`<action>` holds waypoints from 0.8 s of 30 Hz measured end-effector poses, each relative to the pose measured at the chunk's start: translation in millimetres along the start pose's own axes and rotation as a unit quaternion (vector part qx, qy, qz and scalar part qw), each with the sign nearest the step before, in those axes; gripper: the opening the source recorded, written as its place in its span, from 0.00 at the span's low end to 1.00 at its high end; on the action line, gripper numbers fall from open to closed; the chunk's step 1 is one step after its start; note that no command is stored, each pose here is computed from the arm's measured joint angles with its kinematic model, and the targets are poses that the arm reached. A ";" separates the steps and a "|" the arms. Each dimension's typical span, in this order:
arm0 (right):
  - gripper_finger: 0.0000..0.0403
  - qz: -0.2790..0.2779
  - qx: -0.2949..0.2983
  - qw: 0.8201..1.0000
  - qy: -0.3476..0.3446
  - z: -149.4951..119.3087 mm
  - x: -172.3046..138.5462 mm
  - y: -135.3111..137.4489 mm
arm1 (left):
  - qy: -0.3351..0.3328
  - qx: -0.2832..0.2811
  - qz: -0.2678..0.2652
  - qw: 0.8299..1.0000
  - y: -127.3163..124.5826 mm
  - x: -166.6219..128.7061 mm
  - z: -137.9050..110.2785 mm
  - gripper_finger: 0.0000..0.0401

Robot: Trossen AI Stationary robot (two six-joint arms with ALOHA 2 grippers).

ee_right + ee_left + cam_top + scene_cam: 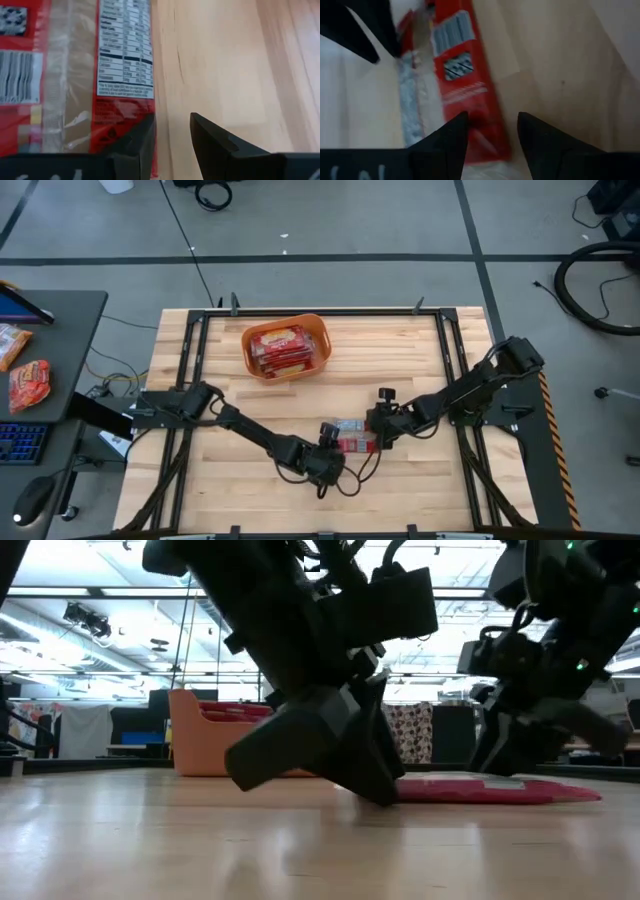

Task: Sort popcorn bags into baskets
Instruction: Put the popcorn bag into the orange bin

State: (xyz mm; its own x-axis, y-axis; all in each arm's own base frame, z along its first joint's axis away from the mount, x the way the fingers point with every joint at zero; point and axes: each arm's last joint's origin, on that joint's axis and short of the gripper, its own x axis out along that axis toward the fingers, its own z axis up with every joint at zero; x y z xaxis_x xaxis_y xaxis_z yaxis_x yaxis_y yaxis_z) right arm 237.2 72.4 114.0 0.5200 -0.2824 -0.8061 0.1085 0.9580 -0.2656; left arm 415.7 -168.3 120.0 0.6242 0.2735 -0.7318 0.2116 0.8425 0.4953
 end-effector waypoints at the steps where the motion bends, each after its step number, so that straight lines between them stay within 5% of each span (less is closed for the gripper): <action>1: 0.32 -0.001 0.002 1.000 -0.004 0.7 2.4 1.3 | 0.002 0.001 0.006 1.000 -0.6 1.2 -0.7 0.44; 11: 0.32 0.025 0.009 0.999 -0.024 5.0 6.6 5.6 | 0.042 0.072 0.086 0.993 -0.8 5.4 -8.6 0.39; 24: 0.32 0.044 0.009 0.999 -0.024 5.7 3.9 5.7 | 0.048 0.088 0.119 0.988 -0.9 3.9 -8.5 0.11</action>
State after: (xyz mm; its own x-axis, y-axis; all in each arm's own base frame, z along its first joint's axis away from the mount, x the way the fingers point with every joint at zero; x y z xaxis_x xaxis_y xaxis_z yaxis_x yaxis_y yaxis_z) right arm 244.6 77.1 112.4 0.5687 -0.1943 -0.7993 0.0753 0.9799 -0.1846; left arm 411.5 -164.0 112.7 0.6003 0.5037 -0.6212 0.2004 0.6573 0.7265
